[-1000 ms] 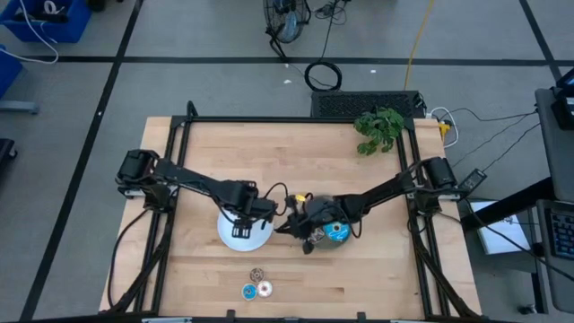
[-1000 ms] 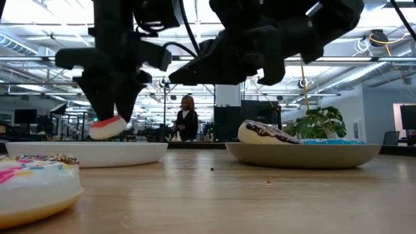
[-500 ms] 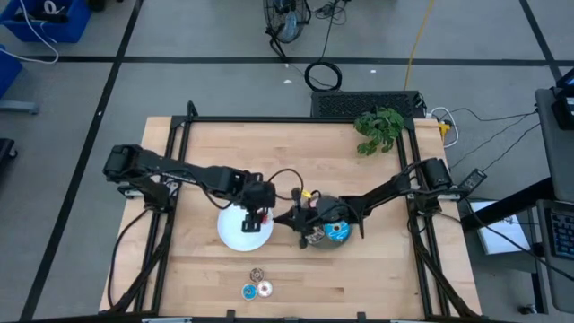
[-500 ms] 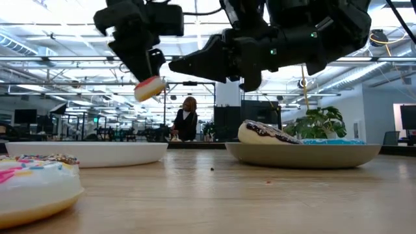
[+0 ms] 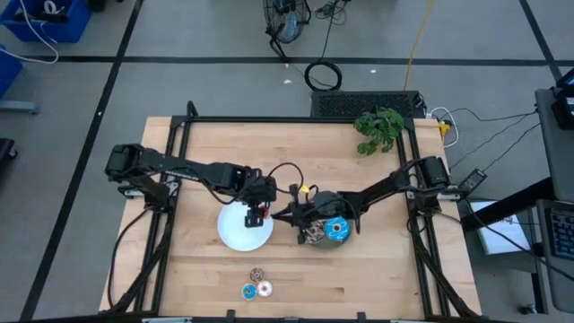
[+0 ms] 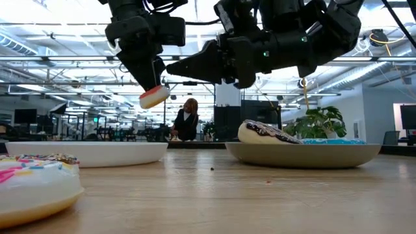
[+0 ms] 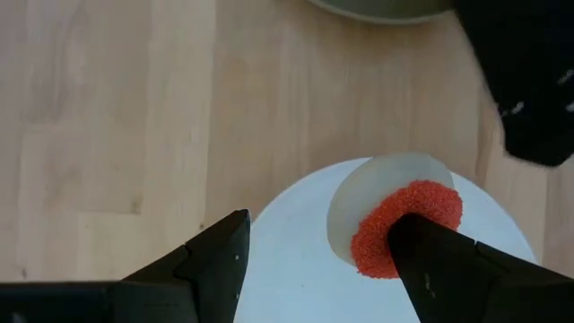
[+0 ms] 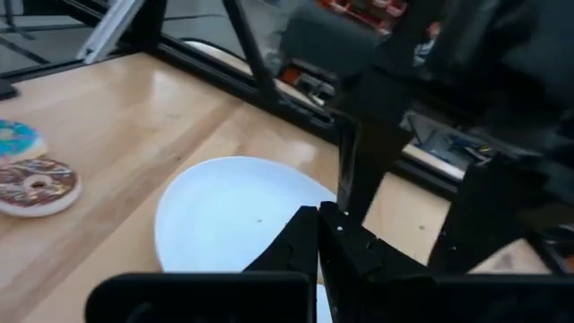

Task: Pick & Place donuts
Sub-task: Put the small orange donut on the white plate, then put the small brown donut on the white plate

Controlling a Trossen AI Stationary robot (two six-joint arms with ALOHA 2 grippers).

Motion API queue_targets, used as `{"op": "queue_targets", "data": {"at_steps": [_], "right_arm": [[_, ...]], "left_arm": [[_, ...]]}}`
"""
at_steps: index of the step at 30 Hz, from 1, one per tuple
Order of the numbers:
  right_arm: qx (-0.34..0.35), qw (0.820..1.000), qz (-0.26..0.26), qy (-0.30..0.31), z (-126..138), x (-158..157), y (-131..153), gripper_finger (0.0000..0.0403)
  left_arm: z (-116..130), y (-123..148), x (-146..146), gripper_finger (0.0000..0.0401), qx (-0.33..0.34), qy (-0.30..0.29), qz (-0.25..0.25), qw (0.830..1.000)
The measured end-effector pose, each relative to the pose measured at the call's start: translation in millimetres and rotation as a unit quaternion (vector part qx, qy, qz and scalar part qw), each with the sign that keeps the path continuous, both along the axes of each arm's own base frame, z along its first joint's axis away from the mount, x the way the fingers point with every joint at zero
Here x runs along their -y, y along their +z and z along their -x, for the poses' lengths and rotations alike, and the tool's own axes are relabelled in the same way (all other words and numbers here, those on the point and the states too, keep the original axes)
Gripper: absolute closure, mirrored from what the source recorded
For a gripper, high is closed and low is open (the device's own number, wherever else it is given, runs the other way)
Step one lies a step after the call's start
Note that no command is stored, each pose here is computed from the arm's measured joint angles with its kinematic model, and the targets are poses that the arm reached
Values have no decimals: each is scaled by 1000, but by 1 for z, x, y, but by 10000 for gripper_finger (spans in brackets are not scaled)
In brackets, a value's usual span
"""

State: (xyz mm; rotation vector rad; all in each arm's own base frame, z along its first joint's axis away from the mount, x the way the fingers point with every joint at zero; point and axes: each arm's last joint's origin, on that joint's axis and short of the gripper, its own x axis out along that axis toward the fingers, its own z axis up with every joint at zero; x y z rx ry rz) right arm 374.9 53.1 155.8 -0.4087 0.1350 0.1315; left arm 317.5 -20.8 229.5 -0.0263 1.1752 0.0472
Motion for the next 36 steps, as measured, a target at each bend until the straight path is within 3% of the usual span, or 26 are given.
{"op": "queue_targets", "data": {"at_steps": [8, 15, 30, 36], "right_arm": [[-23, 1000, -15, 4, -16, 0, -13, 403], [-56, 998, 15, -23, -36, -1, -31, 403], [-97, 995, 27, 1, -27, -16, -19, 403], [-112, 993, 29, 6, -15, -19, -5, 403]], "left_arm": [[-2, 1, 3, 137, 13, 8, 5, 1000], [0, 0, 11, 137, 4, -1, 4, 1000], [20, -14, 18, 137, -90, 11, 19, 996], [34, 5, 30, 147, -76, 16, 44, 996]]}}
